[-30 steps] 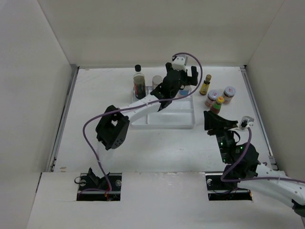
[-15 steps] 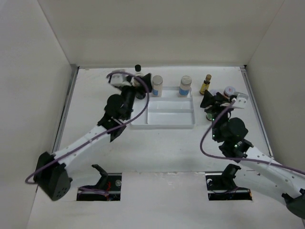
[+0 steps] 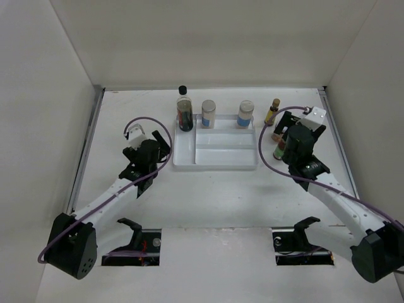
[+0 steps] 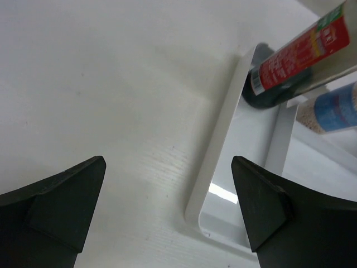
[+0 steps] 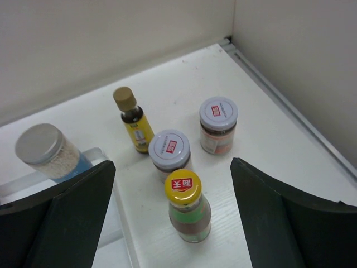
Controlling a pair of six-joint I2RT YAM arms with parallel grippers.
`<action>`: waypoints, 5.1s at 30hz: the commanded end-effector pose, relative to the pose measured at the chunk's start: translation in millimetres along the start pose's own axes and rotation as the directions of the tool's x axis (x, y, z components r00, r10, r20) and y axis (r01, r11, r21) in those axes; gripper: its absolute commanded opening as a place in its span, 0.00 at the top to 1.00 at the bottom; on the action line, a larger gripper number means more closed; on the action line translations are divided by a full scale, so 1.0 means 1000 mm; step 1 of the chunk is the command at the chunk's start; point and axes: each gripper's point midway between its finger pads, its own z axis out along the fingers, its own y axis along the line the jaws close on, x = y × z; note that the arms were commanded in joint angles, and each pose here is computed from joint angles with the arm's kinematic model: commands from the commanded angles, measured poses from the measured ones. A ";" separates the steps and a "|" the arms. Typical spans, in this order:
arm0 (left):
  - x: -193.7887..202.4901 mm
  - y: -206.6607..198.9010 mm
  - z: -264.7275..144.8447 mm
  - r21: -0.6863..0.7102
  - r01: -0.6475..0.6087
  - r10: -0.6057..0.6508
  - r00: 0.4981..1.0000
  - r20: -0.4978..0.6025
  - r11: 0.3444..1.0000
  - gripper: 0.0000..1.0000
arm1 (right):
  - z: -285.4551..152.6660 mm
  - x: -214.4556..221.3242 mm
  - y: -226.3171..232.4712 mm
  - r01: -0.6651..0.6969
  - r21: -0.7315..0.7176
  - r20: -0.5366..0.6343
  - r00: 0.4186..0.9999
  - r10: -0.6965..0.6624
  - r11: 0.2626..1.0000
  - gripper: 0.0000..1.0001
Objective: Organize the condiment bottles
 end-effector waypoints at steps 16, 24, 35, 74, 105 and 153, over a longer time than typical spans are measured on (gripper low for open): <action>0.024 0.045 0.013 -0.149 0.105 -0.117 0.991 -0.070 0.983 0.00 | 0.041 0.060 0.007 -0.028 -0.003 -0.190 0.981 0.027 1.000 0.26; 0.029 0.036 0.014 -0.103 0.115 -0.123 0.990 -0.072 0.988 0.00 | 0.037 0.032 -0.002 -0.027 0.035 -0.096 0.995 0.030 0.999 0.77; 0.033 0.041 0.017 -0.111 0.118 -0.129 0.987 -0.092 0.987 0.00 | -0.035 -0.057 0.125 -0.120 -0.365 0.021 0.990 0.137 0.923 0.78; 0.039 0.038 0.021 -0.034 0.175 -0.178 0.977 -0.121 0.984 0.00 | -0.048 0.008 0.314 -0.062 -0.662 -0.046 0.998 0.043 0.747 0.21; 0.039 0.034 0.021 -0.008 0.187 -0.187 0.975 -0.124 0.982 0.00 | 0.192 0.067 0.101 0.023 -0.179 -0.189 0.980 -0.057 0.984 0.35; 0.036 0.031 0.018 0.045 0.220 -0.214 0.971 -0.108 0.975 0.00 | 0.026 0.092 0.168 -0.088 -0.401 -0.193 0.981 0.010 0.912 0.69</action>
